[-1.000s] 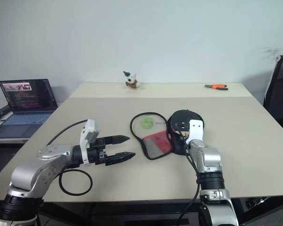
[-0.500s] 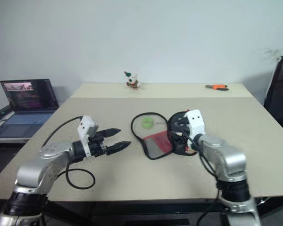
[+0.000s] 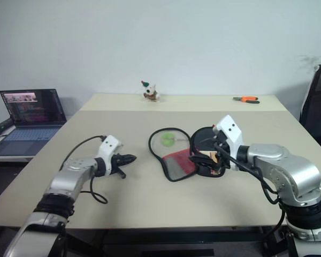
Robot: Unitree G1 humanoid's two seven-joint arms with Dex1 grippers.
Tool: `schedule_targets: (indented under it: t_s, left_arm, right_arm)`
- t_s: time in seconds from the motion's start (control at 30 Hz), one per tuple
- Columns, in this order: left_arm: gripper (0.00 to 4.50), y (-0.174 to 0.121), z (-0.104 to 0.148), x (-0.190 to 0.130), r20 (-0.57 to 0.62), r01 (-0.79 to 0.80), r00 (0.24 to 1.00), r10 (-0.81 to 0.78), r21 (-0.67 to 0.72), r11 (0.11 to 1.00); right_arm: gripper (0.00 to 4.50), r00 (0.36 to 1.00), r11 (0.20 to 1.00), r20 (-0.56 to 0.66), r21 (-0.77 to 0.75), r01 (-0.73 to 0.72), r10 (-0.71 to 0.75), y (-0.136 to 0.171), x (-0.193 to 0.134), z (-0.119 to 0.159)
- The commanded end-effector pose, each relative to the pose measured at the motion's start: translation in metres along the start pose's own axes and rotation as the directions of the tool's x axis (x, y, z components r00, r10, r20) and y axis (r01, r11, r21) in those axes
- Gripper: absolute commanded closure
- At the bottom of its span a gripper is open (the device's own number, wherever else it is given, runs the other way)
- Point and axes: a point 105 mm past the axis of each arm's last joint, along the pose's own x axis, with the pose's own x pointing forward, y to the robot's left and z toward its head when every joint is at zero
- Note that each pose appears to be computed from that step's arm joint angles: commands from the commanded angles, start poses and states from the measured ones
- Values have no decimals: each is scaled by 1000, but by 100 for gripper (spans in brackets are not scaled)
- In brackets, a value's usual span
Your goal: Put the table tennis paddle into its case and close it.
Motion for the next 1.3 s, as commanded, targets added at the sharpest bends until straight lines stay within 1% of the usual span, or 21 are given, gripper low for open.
schedule_targets:
  t_s: [0.03,0.17,0.33,0.4,0.47,0.53,0.57,0.77,0.87,0.93,1.07,1.23,1.3]
  left_arm:
    - [447,-1,7,11,-5,21,1000,-21,85,996]
    - [447,-6,7,27,-10,34,999,-33,89,995]
    - [447,-13,13,47,15,37,999,-37,42,998]
    - [447,-14,17,52,21,33,999,-34,37,999]
    - [447,-16,26,58,29,31,999,-33,60,998]
    - [447,-19,41,63,55,39,998,-44,81,996]
    - [447,-22,52,66,76,48,996,-55,93,994]
    - [447,-43,104,80,161,96,979,-126,183,978]
    - [447,-60,129,87,197,124,966,-169,221,967]
    - [447,-76,151,94,235,136,952,-194,240,961]
    - [447,-100,183,101,296,142,930,-218,258,956]
    - [447,-116,206,102,343,140,910,-234,278,950]
    - [447,-109,203,97,357,158,899,-254,276,948]
  right_arm:
    - [42,997,993,-8,-90,69,-70,-11,-4,0]
    - [42,996,992,-15,-93,90,-92,-16,-6,-5]
    - [42,991,988,-29,-87,128,-131,-25,-11,-11]
    - [42,987,985,-36,-85,151,-155,-31,-15,-13]
    - [42,983,981,-47,-87,171,-175,-36,-20,-15]
    - [42,979,978,-60,-87,190,-195,-41,-26,-17]
    - [42,974,975,-69,-80,208,-213,-45,-29,-18]
    - [42,953,958,-106,-53,280,-284,-58,-46,-24]
    - [42,944,952,-123,-43,303,-306,-61,-52,-27]
    - [42,935,945,-137,-35,326,-327,-65,-56,-30]
    - [42,916,929,-157,-25,369,-368,-72,-61,-33]
    - [42,888,902,-172,-5,431,-425,-84,-64,-37]
    - [42,880,892,-180,27,451,-439,-90,-59,-42]
